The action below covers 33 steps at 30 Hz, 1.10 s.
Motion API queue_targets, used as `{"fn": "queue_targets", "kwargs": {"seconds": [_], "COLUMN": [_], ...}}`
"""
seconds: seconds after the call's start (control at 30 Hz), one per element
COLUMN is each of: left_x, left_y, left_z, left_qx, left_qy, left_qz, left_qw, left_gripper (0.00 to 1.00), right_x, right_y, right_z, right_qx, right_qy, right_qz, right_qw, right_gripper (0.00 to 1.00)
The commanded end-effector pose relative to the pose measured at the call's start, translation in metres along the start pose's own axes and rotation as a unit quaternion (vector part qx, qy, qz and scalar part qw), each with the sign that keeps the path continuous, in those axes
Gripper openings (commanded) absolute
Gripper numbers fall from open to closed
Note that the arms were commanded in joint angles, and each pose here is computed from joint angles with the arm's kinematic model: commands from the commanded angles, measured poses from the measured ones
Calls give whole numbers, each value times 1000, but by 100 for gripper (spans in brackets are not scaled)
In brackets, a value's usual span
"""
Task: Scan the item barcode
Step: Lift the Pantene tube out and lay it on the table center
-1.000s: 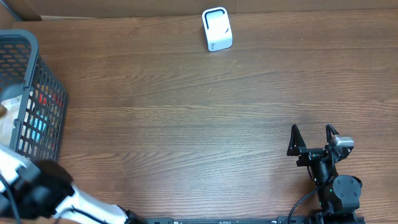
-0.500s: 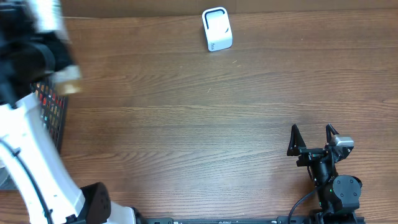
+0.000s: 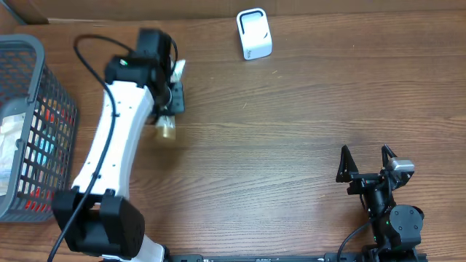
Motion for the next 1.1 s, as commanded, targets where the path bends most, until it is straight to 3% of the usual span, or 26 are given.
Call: {"fn": "queue_targets", "kwargs": {"seconds": [0.0, 0.3, 0.7, 1.07], "left_x": [-7, -43, -75, -86], "left_y": [24, 2, -50, -50], "left_z": [-38, -102, -113, -145], "left_qx": [77, 40, 2, 28], "left_qy": [-28, -44, -49, -19], "left_qz": [31, 36, -2, 4], "left_qw": [996, 998, 999, 999], "left_gripper": [4, 4, 4, 4], "right_x": [-3, -3, -3, -3], "right_y": [1, 1, 1, 1], "right_z": [-1, -1, -1, -1], "right_qx": [1, 1, 1, 1], "right_qy": [2, 2, 2, 2], "right_qz": [2, 2, 2, 2], "right_qw": [1000, 1000, 1000, 1000], "right_gripper": [100, 100, 100, 100]}}
Point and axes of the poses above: each gripper's point midway between its finger pads, its own z axis back along the fingers, its own y axis along the line the jaws close on, x = y × z, the point moved 4 cm from there along z, back along the fingers, and after that the axes turned 15 degrees about z, right-handed, at the moved point
